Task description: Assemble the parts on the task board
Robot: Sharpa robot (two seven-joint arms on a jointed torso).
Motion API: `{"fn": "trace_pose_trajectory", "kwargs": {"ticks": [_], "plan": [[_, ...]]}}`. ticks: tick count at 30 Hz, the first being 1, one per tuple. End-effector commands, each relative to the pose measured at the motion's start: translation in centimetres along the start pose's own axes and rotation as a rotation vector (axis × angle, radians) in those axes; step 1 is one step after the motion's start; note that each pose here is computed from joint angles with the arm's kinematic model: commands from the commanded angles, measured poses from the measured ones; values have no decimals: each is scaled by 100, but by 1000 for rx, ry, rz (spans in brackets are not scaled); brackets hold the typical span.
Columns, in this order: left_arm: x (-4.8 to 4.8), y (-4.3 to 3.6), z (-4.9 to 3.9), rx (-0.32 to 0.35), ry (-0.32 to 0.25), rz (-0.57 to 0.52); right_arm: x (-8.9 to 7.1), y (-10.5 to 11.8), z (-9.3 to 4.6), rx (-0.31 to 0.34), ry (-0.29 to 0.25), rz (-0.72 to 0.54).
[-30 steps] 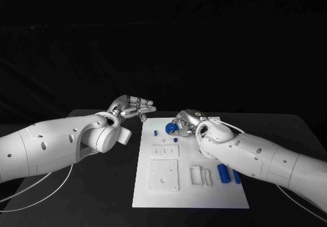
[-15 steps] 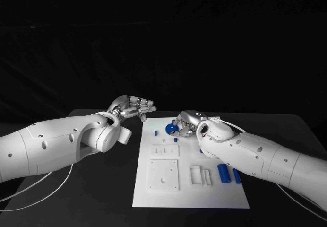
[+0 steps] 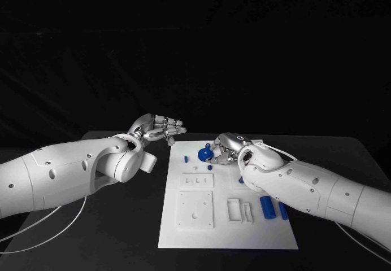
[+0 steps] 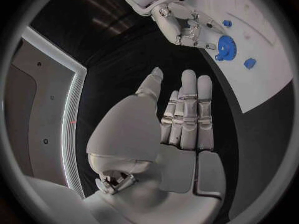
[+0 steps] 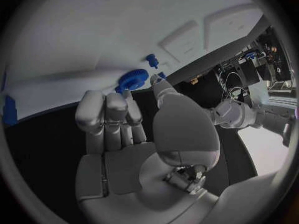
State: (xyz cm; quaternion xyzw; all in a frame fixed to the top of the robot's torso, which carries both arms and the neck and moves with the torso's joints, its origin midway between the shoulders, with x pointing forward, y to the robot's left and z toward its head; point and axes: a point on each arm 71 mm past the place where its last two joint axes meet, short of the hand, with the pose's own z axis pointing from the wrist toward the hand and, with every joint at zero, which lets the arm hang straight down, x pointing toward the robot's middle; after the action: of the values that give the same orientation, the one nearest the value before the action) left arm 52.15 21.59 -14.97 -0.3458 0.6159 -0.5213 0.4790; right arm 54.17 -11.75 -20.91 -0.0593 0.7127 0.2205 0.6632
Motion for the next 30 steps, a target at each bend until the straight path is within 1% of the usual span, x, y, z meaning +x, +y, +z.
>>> {"fn": "trace_pose_trajectory", "kwargs": {"ticks": [1, 4, 6, 12, 17, 21, 23, 24, 30], "plan": [[-8, -15, 3, 10, 1, 1, -74, -22, -38, 0, -88, 30], [-28, -11, 0, 11, -4, 3, -146, -60, -82, 0, -123, 55], [-41, -9, -1, 11, -7, 4, -194, -82, -109, 1, -136, 70], [-83, 1, 0, 9, -17, 6, -381, -218, -213, 14, -157, 119], [-106, 7, -1, 9, -19, 6, -529, -479, -310, 20, -133, 169], [-121, 10, 0, 10, -22, 7, -622, -747, -378, 19, -105, 205], [-127, 11, 1, 10, -23, 7, -653, -868, -398, 21, -96, 215], [-132, 12, 3, 11, -25, 8, -673, -971, -412, 29, -91, 221], [-147, 21, 8, 11, -27, 9, -703, -1242, -445, 59, -71, 223]]}}
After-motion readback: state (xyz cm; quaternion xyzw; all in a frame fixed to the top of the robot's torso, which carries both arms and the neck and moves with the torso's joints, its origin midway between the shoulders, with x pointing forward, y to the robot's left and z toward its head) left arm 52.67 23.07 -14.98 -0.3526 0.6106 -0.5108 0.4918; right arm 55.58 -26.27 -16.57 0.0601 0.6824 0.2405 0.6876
